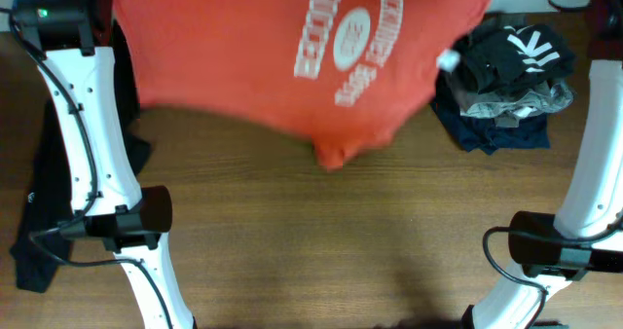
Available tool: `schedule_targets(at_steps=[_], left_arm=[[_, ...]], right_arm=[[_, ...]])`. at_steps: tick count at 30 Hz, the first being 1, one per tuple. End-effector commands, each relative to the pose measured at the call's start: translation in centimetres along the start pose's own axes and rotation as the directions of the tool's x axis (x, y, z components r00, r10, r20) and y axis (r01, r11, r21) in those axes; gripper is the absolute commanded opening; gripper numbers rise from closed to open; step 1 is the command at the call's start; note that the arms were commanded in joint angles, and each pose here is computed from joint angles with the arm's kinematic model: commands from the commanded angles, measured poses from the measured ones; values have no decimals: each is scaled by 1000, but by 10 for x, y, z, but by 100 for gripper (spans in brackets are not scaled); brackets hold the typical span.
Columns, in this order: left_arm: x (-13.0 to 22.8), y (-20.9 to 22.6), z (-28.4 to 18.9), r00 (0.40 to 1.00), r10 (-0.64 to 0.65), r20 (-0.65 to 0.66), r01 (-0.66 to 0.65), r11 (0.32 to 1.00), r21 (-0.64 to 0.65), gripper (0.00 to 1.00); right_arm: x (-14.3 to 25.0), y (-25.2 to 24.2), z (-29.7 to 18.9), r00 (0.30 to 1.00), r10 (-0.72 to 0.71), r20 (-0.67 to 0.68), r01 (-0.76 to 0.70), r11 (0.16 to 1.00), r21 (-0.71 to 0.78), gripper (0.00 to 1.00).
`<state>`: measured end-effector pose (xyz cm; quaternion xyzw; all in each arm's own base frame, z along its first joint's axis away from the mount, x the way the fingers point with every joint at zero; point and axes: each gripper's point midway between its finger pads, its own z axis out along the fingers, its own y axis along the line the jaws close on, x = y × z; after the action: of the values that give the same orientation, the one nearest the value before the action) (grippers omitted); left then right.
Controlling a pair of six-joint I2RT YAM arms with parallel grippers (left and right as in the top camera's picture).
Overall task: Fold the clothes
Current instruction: 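Lift the shirt high with both grippers and swing it away, then lower the held shirt flat onto the table with both grippers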
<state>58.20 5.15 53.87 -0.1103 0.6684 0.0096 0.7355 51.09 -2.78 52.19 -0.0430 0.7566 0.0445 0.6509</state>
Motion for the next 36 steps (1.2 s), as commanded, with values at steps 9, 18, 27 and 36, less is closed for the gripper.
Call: schedule_targets(at_steps=[9,18,27,36], left_arm=[[-21,-6,-32,1000,-16,-27,17,999,27,1],[82,16,-58,889,82,-451,-99,995,-15,1],[146,57,-111,677,71,-732,-208,973,-98,1],[169,63,-141,556,63,-829,-237,968,-85,1]], right_arm=[[-26,11,-39,999,-4,39,4,1000,-10,4],[63,16,-42,952,32,-303,-43,999,-29,4],[122,25,-70,839,46,-543,-82,996,-41,4],[152,32,-97,739,56,-671,-109,993,-37,4]])
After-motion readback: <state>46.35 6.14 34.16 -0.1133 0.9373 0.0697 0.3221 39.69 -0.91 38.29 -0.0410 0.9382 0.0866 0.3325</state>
